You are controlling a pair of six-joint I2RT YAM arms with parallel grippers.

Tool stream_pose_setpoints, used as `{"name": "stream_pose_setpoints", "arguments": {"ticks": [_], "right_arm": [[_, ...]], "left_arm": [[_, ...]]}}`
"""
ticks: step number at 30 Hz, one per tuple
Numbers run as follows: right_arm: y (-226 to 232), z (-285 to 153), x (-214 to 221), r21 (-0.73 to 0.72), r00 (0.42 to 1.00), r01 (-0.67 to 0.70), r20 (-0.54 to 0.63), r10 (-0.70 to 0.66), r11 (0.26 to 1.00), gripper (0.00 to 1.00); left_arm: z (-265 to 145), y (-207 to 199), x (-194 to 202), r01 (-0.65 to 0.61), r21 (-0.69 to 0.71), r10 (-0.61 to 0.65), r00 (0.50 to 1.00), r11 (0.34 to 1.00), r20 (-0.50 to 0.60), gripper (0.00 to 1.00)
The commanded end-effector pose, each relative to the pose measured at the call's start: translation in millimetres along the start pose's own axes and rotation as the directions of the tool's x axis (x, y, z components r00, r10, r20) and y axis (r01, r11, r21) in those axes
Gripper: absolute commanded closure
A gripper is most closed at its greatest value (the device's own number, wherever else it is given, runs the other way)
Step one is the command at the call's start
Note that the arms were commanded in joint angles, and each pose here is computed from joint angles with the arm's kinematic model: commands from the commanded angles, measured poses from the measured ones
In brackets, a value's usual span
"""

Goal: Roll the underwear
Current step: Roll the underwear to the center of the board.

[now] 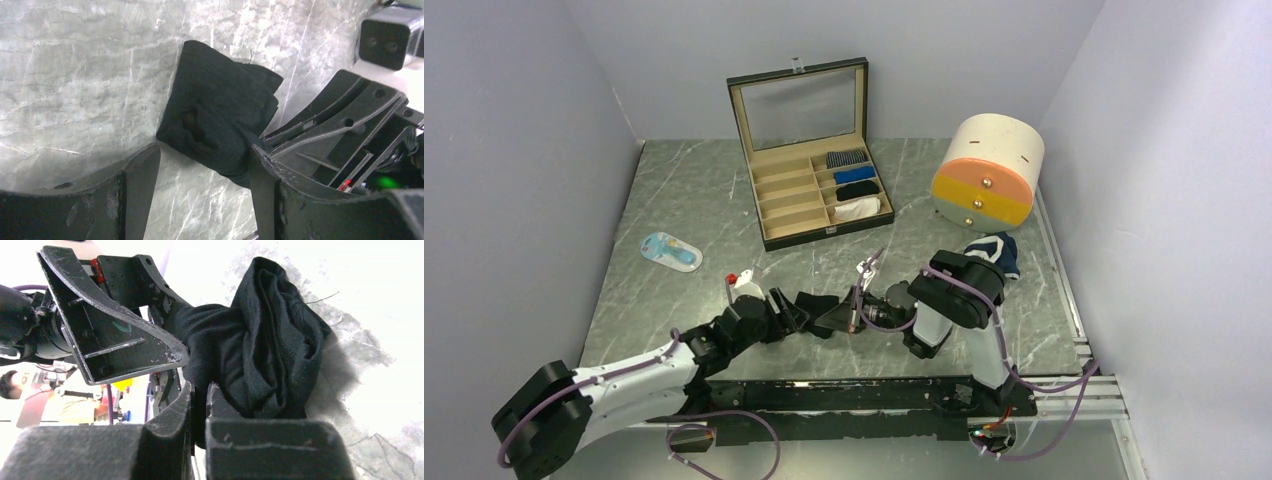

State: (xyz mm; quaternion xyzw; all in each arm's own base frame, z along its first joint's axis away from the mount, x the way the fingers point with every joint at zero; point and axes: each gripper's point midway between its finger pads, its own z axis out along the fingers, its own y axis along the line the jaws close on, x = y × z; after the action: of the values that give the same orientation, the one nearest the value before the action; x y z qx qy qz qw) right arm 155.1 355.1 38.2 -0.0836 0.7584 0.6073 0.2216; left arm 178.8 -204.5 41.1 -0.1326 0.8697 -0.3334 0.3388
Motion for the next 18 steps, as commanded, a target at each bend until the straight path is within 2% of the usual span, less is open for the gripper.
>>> {"name": "stream_pose_setpoints", "arguments": {"ticks": [1,4,7,9,15,18], "right_arm": [[-47,-21,39,0.192,0.987,-0.123,-0.079,0.14,0.974,1.0],[-47,-23,38,0.193,0.987,-0.126,-0.074,0.142,0.973,0.98],[-47,-23,38,0.195,0.989,-0.111,-0.08,0.128,0.975,0.93],[-46,-23,36,0.196,0.99,-0.097,-0.079,0.114,0.976,0.89],[-45,-23,32,0.213,0.994,-0.04,-0.09,0.06,0.976,0.81],[-41,-22,27,0.202,0.995,0.006,-0.098,0.015,0.979,0.73]], "left_arm": [[8,-8,-13,0.078,0.008,-0.079,0.995,0.997,0.066,0.31],[10,-7,-15,0.119,0.002,-0.118,0.99,0.993,0.08,0.31],[14,2,-15,0.13,-0.063,-0.125,0.989,0.989,0.083,0.34],[17,8,-12,0.113,-0.102,-0.106,0.992,0.988,0.07,0.39],[30,23,1,0.039,-0.22,-0.041,0.999,0.975,-0.001,0.63],[34,31,6,0.009,-0.279,-0.02,0.999,0.96,-0.037,0.66]]}}
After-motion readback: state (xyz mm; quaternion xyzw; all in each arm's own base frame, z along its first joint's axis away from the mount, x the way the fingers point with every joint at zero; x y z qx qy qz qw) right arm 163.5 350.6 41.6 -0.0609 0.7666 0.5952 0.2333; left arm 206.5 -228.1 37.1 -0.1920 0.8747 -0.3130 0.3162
